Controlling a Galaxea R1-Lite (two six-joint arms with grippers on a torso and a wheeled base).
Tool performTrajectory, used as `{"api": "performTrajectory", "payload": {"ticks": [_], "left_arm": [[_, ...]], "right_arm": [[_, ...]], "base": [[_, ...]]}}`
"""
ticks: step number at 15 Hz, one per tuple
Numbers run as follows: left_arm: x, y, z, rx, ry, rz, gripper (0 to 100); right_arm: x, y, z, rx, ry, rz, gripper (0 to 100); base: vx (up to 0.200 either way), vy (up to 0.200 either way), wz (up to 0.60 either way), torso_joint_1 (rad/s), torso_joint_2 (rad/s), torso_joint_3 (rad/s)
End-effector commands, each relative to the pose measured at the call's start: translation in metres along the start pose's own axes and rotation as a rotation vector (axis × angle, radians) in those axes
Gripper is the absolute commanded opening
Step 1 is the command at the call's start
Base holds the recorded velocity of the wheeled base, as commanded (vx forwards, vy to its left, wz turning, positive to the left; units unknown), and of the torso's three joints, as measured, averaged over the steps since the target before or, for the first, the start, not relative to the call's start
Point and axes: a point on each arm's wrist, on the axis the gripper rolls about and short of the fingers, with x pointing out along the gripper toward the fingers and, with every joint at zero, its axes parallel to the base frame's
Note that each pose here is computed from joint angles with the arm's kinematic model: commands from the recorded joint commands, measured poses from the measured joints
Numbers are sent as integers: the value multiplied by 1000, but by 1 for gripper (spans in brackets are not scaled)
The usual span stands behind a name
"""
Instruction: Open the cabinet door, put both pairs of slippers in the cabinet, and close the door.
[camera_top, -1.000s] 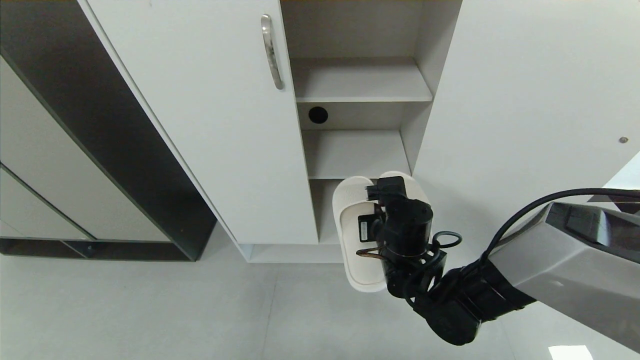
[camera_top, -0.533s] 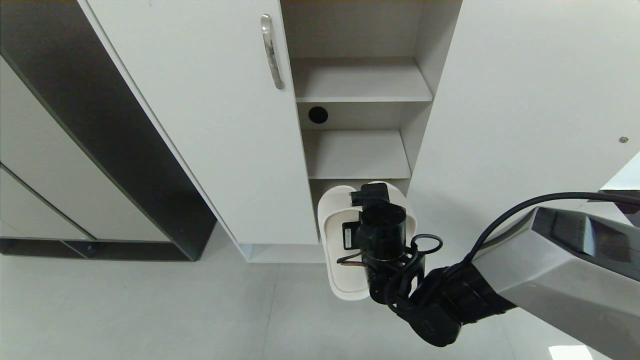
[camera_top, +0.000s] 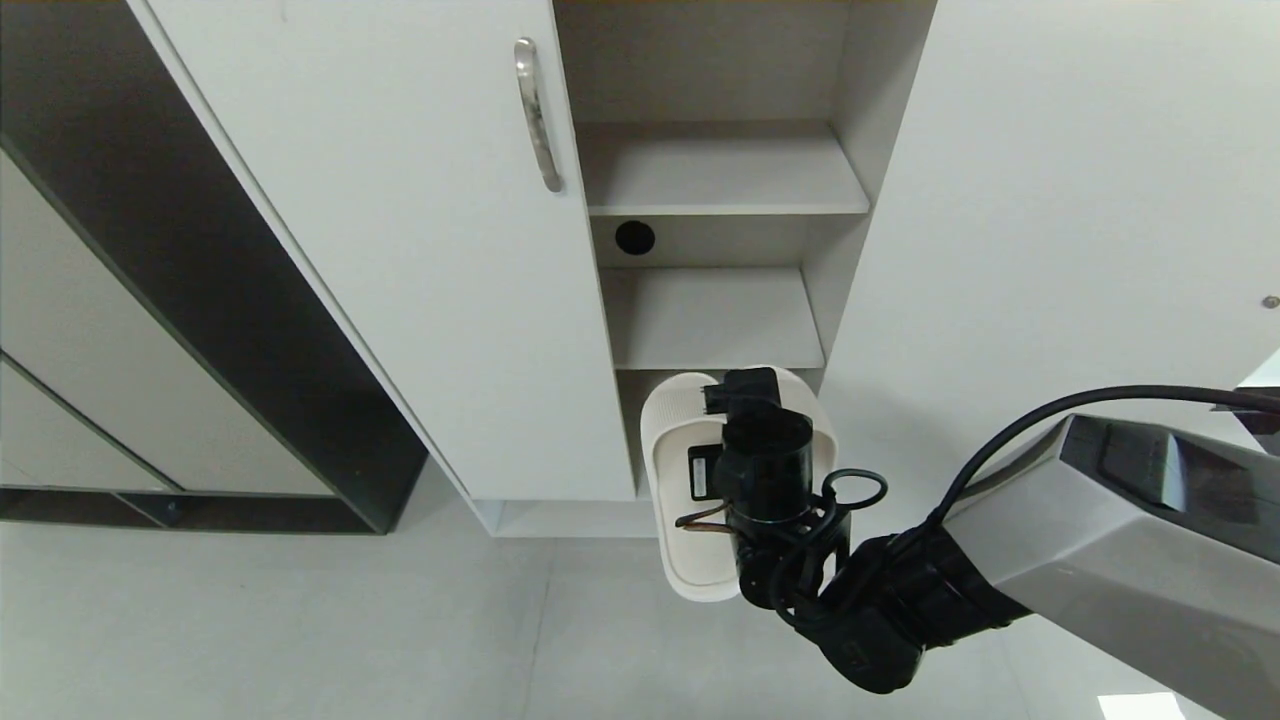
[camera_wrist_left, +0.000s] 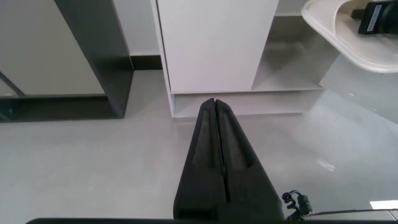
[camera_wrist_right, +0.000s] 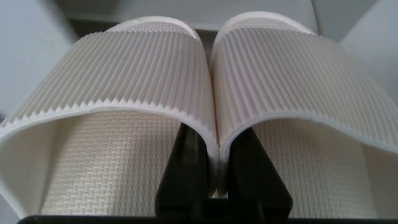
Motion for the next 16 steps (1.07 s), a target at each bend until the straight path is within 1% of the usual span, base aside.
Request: {"api": "performTrajectory", "payload": {"ticks": [1,6,9,11,13,16], "left_arm": [[0,0,0,0,-1,0,0],[0,0,0,2,1,-1,0],[0,0,0,2,1,-1,0],[0,0,0,2,-1,-1,0],[0,0,0,2,-1,-1,0],[0,0,0,2,-1,-1,0]], "right_arm": [[0,1,-2,-4,4,1,0],[1,1,-4,-6,6,2,0],[0,1,-11,-10,19,11,0],[4,3,-27,-22,34,7,0],[13,6,-39,-9,19,-6,0],[36,9,-40,12,-10,-34,0]], "base": [[200,0,0,2,2,2],[200,0,0,2,2,2],[200,0,0,2,7,4],[0,0,0,0,0,0],[0,0,0,0,0,0],[0,0,0,0,0,0]]}}
